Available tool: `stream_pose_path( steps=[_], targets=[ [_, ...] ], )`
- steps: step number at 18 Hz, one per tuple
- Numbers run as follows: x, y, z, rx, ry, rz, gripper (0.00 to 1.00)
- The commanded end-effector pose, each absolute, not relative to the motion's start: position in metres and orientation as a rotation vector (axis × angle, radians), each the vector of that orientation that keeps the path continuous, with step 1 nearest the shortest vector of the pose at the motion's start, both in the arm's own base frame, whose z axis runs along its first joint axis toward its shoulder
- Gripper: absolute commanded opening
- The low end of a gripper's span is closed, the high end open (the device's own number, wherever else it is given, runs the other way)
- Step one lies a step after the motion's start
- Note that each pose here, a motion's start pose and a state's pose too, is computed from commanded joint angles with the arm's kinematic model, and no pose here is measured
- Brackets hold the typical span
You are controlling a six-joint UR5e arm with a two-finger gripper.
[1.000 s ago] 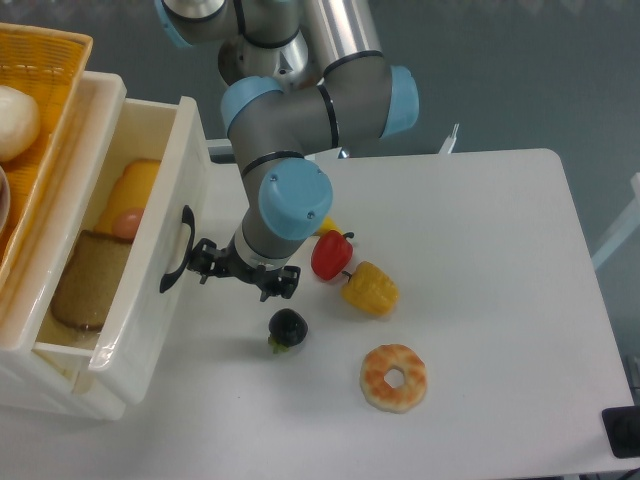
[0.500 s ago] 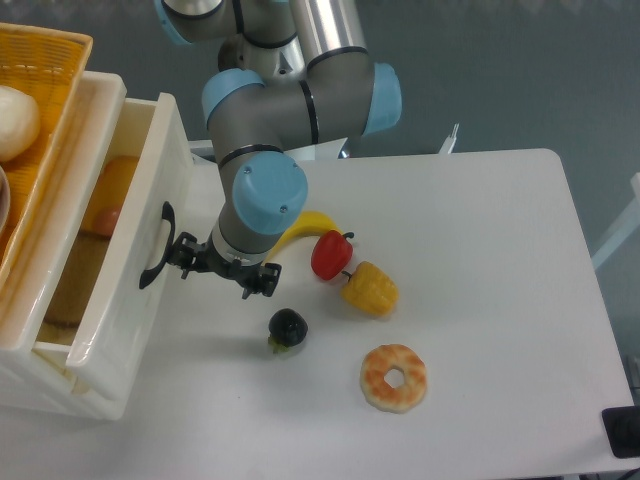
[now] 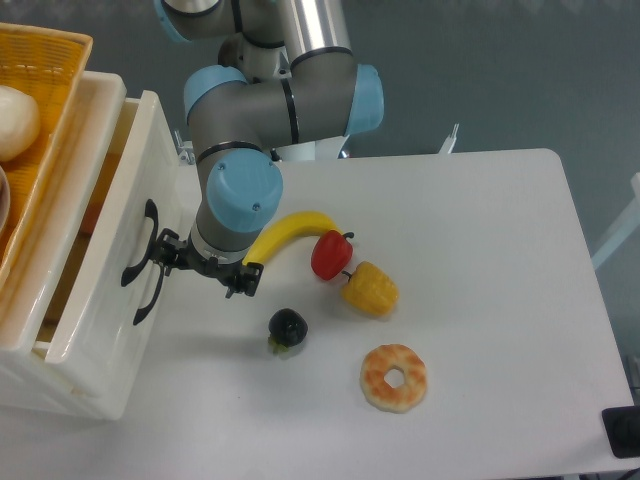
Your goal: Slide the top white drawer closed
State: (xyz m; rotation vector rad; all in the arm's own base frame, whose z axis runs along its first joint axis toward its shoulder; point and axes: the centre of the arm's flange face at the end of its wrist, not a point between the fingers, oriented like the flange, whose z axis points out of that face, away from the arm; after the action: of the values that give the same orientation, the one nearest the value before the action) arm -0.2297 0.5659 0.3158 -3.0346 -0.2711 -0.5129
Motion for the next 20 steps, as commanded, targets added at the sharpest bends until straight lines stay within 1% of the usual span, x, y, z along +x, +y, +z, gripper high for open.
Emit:
stream_pose_path(
  steps=[11, 20],
  targets=[
    [-0.213, 0.572, 0.315, -3.043, -0.235, -0.518, 1.00],
    [-0.211, 0.573, 0.315, -3.045, -0.224, -0.520, 1.00]
  ],
)
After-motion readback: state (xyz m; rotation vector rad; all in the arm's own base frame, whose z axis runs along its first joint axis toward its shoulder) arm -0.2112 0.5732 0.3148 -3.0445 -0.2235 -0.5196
